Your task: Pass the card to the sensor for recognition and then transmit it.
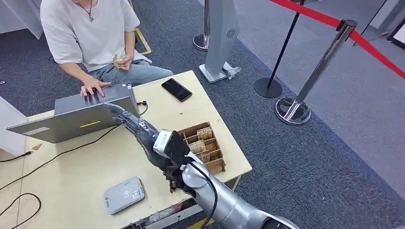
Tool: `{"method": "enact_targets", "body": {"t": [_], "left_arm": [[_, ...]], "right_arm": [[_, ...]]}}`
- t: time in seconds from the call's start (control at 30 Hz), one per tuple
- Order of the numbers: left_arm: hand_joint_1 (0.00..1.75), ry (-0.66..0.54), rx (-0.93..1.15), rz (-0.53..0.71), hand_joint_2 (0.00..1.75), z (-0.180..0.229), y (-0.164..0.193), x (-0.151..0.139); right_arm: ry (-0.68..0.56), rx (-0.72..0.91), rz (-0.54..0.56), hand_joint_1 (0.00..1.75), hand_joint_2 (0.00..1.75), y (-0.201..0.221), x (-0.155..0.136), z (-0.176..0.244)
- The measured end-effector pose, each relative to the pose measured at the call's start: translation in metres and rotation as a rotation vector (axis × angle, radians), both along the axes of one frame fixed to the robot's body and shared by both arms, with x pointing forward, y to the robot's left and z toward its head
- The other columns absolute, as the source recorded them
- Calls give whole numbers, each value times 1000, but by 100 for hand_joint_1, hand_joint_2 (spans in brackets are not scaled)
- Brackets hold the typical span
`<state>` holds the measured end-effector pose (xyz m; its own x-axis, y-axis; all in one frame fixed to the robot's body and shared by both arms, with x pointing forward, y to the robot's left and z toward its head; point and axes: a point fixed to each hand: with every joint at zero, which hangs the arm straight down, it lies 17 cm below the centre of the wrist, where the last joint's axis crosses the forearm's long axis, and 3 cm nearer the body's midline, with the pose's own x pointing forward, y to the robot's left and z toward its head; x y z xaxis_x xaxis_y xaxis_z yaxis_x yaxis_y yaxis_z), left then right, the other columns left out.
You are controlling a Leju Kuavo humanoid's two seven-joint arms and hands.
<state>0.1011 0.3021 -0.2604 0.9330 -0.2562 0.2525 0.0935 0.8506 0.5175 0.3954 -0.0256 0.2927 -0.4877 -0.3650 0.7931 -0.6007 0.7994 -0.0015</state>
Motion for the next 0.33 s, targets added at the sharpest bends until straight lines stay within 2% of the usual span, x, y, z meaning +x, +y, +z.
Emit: {"method": "enact_targets", "body": {"t": [0.17, 0.33], "left_arm": [[0, 18, -5, -3, 0, -2, 6, -5], [0, 38, 0, 3, 0, -3, 11, -9]], "right_arm": [[-21, 31, -4, 0, 0, -1, -22, 3], [-22, 38, 1, 0, 0, 1, -31, 0]]}}
